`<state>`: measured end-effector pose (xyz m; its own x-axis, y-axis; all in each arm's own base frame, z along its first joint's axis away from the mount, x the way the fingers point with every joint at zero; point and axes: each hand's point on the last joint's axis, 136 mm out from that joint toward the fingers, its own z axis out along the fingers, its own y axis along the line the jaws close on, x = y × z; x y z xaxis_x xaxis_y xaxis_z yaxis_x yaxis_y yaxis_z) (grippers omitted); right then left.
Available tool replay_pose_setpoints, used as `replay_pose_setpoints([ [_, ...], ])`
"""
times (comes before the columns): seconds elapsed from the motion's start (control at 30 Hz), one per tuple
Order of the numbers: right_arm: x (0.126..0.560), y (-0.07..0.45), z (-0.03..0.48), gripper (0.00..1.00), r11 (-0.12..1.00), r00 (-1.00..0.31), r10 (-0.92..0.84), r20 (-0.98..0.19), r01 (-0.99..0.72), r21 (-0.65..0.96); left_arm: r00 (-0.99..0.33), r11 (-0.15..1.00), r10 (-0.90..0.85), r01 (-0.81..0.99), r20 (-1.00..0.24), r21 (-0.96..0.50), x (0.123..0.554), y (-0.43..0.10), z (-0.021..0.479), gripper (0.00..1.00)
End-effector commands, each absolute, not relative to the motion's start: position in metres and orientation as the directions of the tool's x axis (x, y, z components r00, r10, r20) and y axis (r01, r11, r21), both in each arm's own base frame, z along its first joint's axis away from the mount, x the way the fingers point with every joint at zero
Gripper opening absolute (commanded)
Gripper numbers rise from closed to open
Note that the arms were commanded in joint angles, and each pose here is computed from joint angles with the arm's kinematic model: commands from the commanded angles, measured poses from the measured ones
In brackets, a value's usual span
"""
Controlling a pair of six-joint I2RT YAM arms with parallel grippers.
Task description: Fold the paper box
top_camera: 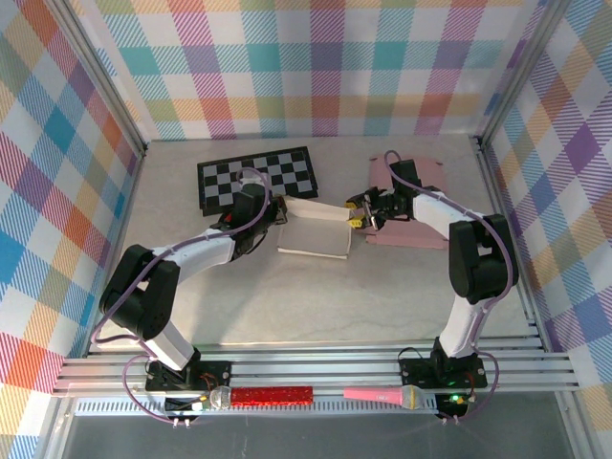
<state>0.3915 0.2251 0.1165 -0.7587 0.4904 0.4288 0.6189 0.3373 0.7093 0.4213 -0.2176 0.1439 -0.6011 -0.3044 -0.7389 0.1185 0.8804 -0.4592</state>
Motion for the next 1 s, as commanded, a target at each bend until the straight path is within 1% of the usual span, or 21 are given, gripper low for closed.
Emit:
replay_pose_setpoints([
  [0.0, 0.384, 0.240, 0.131, 0.33, 0.403, -0.849, 0.420, 0.321, 0.491, 0.773, -0.691, 0.829, -0.285, 0.170, -0.664, -0.533, 0.392, -0.250, 0.128, 0.00],
  [0.23, 0.371, 0.237, 0.123, 0.32, 0.481, -0.906, 0.361, 0.220, 0.383, 0.789, -0.712, 0.852, -0.207, 0.206, -0.671, -0.482, 0.369, -0.252, 0.099, 0.00],
  [0.5, 0.347, 0.230, 0.108, 0.32, 0.595, -0.931, 0.312, 0.188, 0.346, 0.725, -0.730, 0.888, -0.169, 0.179, -0.662, -0.424, 0.352, -0.244, 0.087, 0.01],
  [0.57, 0.339, 0.226, 0.099, 0.32, 0.631, -0.934, 0.301, 0.190, 0.345, 0.695, -0.741, 0.893, -0.165, 0.168, -0.651, -0.417, 0.348, -0.241, 0.085, 0.09],
  [0.77, 0.327, 0.217, 0.073, 0.33, 0.685, -0.938, 0.289, 0.192, 0.342, 0.643, -0.778, 0.894, -0.163, 0.144, -0.606, -0.425, 0.334, -0.239, 0.076, 0.24],
  [0.97, 0.327, 0.213, 0.066, 0.33, 0.708, -0.940, 0.288, 0.181, 0.336, 0.621, -0.797, 0.891, -0.177, 0.120, -0.578, -0.438, 0.322, -0.235, 0.084, 0.36],
])
